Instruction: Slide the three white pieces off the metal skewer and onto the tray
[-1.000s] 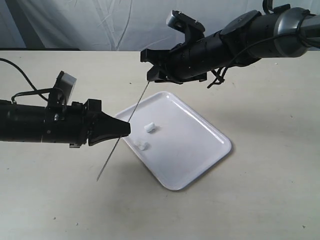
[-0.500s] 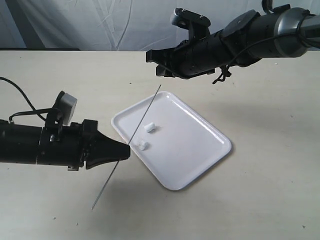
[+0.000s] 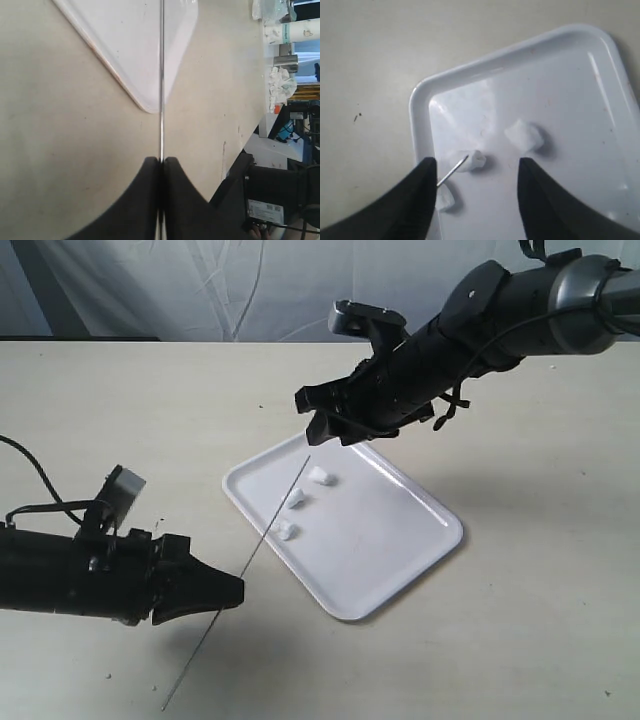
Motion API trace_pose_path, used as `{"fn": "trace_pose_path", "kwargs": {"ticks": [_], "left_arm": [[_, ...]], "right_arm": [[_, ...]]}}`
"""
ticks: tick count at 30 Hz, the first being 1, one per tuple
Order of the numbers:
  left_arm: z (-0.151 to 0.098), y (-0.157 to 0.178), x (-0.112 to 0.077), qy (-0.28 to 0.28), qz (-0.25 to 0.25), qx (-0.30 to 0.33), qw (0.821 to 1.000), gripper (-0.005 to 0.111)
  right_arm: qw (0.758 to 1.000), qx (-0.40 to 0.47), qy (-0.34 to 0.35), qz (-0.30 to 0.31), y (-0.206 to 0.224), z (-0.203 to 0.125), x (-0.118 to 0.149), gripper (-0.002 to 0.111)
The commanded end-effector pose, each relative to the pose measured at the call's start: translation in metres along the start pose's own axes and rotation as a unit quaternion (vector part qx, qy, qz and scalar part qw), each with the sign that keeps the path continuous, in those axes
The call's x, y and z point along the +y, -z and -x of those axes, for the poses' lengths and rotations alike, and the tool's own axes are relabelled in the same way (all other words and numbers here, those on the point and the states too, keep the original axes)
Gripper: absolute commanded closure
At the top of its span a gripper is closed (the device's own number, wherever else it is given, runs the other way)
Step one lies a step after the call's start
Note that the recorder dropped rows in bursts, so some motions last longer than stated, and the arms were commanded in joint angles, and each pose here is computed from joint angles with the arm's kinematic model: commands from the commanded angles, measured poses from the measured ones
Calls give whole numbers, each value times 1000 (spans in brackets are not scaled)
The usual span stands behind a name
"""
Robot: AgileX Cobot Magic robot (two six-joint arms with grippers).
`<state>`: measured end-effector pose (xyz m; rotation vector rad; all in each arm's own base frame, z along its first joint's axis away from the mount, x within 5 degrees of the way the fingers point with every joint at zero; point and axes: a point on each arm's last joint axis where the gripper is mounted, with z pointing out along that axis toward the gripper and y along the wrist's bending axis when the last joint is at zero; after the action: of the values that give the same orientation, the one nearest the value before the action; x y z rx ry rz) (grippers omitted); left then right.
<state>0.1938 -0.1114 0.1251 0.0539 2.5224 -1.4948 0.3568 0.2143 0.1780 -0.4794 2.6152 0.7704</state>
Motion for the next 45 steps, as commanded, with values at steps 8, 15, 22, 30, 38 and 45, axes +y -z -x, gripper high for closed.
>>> {"fn": "trace_pose_path", "kwargs": {"ticks": [8,15,22,30,38,45], "left_arm": [[7,17,-16,-102,57,-55,992,107],[12,56,-51,-209,132,-171,954,107],[0,105,-88,-296,204,-303,882,107],[-29,126,-111,-258,160,-341,890,107],[1,68,-67,-95,125,-202,967,107],[33,8,-36,-64,67,-80,992,107]], "right_arm": [[994,-65,92,-18,66,14,26,57],[971,-141,177,-70,138,0,46,63],[935,-244,222,-130,192,-48,48,69],[905,-348,175,-169,229,-102,29,69],[916,-324,146,-185,228,-124,14,69],[919,-321,142,-182,228,-125,14,69]]}}
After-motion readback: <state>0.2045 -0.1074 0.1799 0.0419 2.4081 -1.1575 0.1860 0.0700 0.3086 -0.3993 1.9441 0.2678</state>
